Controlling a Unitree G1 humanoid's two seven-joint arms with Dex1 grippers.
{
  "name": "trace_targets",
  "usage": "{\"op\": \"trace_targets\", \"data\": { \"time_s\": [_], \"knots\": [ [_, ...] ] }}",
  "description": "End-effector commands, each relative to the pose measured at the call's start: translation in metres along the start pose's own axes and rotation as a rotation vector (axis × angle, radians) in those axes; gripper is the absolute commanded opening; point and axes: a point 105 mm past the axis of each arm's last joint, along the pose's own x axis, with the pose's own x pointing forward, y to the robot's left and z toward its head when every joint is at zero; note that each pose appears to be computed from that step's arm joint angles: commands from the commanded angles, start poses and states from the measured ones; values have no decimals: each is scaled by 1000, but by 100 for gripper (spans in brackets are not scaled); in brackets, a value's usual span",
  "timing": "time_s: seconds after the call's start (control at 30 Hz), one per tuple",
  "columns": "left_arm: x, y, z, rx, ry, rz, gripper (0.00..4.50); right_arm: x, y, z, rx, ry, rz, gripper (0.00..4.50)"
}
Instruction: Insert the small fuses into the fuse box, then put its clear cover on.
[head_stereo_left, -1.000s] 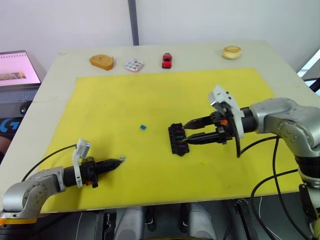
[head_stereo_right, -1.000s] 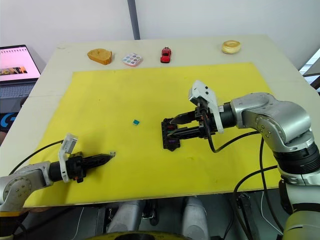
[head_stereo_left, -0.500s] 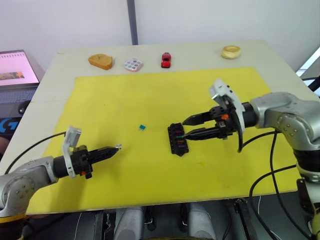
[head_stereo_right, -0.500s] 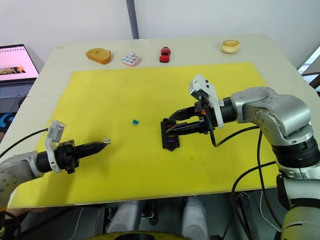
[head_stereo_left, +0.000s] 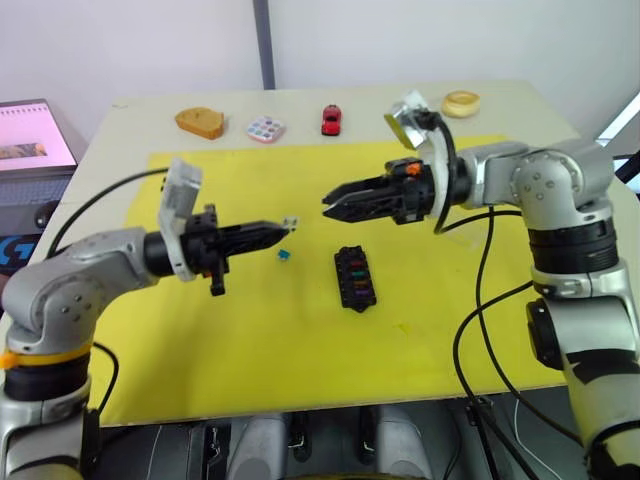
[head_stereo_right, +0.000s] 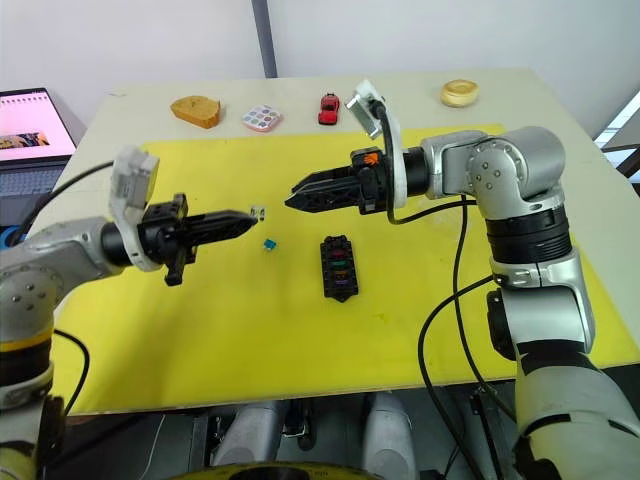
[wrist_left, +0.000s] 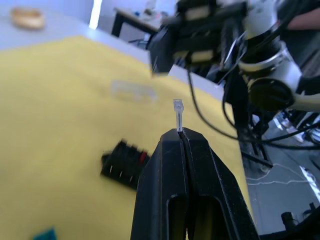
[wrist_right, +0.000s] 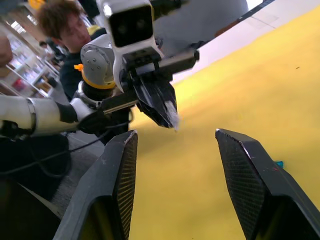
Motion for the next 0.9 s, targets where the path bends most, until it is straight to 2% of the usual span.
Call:
{"op": "trace_targets", "data": {
  "time_s": [0.03, 0.1, 0.9],
  "knots": [
    [8, -7, 11, 53, -19, -51, 0, 1, 16, 15, -80, -5, 55, 208],
    [11, -9, 14, 69, -25, -76, 0, 2, 17, 13, -105, 10, 53, 127],
    [18, -9, 17, 78, -29, -112, 0, 1, 23, 16, -123, -16, 61, 127]
  ]
}}
